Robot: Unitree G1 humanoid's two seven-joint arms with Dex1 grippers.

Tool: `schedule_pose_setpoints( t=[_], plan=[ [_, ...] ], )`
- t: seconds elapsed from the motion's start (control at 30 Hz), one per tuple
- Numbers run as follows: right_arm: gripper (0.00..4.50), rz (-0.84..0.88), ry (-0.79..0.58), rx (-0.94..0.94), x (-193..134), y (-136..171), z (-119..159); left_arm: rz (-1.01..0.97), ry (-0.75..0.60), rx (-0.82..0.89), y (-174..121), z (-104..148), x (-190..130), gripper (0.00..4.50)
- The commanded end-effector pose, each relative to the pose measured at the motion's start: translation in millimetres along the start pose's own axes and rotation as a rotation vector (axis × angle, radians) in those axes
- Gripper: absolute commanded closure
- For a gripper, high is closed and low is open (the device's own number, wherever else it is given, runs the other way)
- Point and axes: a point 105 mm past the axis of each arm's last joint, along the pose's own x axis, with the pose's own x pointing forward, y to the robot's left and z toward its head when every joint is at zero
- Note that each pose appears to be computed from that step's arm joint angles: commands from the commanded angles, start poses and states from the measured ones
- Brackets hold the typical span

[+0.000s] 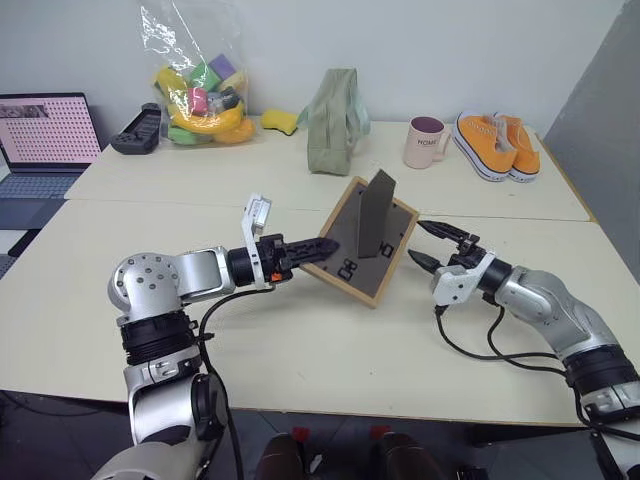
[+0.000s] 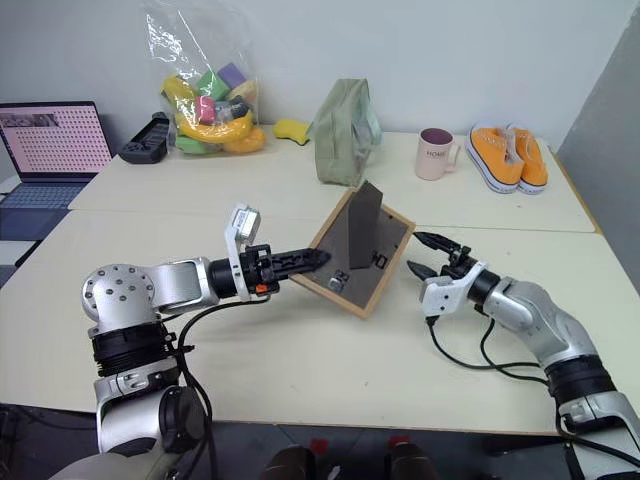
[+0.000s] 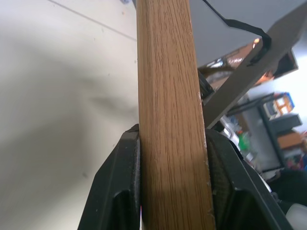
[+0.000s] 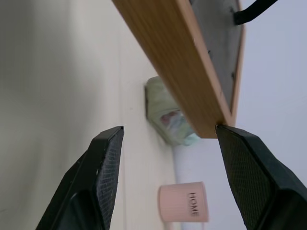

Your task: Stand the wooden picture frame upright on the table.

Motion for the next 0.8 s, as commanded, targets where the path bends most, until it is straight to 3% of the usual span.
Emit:
schedule_pose_setpoints(
  t=[0.03,0.33,0.8],
  plan=[
    [1.29,-0.076,-0.039,-0.040,6,-13,4,-0.037,-0.033,0.016,-14,10,-2,3.20],
    [1.29,-0.086,-0.021,-0.046,-6,-14,-6,-0.034,-0.052,-0.024,-14,12,-2,3.20],
    [1.29,-0.188,-0.112,-0.064,13,-28,16,-0.105,0.000,-0.035,-32,1,9,3.20]
  ],
)
